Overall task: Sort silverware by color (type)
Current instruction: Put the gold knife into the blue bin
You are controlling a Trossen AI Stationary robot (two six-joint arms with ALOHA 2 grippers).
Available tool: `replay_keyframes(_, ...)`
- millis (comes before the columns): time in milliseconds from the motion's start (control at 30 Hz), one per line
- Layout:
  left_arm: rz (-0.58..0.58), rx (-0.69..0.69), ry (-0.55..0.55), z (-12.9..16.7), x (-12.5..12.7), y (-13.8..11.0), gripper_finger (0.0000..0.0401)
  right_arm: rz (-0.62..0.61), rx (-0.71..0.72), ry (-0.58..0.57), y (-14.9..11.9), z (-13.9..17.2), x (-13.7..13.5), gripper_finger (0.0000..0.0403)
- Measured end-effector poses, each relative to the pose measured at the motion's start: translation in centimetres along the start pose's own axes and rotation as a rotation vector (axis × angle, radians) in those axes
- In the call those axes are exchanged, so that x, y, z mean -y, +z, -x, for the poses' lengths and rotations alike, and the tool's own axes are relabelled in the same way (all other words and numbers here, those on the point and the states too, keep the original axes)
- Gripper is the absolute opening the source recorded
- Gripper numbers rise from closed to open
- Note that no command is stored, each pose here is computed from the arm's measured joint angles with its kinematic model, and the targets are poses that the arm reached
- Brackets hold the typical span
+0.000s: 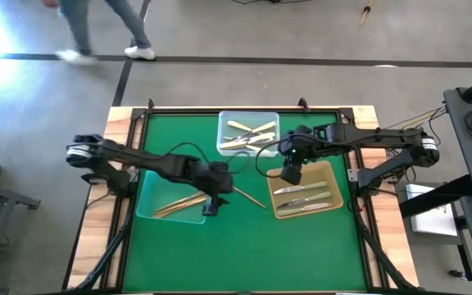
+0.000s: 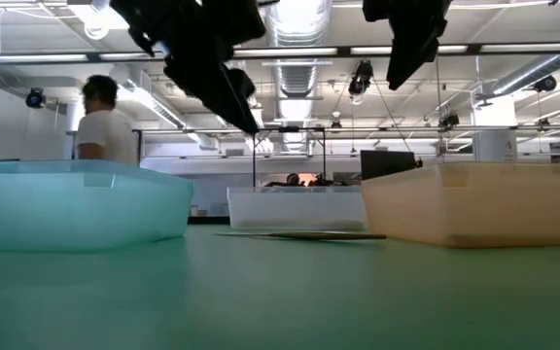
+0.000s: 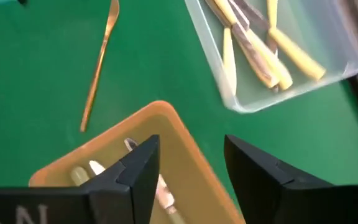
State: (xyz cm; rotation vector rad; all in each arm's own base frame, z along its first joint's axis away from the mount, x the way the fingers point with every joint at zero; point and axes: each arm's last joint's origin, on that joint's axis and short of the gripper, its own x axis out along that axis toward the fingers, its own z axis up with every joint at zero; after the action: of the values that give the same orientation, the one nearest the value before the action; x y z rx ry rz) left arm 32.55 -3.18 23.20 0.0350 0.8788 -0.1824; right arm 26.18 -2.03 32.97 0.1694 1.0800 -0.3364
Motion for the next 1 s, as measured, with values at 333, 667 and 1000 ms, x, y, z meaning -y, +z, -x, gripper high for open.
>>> replay_keyframes(333, -0.061, -0.251, -0.179, -6.0, -2.4, 1.5, 0.0174, -0.183, -0.171, -0.023, -1.7, 0.6, 0.4, 0.0158)
replay_keyframes(667, -0.161, -0.206, -0.159, -6.9, -5.8, 2.4, 0.0148, -0.188, -0.206, -0.037, -2.1, 0.6, 0.5, 0.0149)
replay_keyframes(1000, -0.212, -0.217, -0.143, -9.4, -7.3, 1.1, 0.0147, -0.186, -0.206, -0.037, -2.1, 0.6, 0.5, 0.0146)
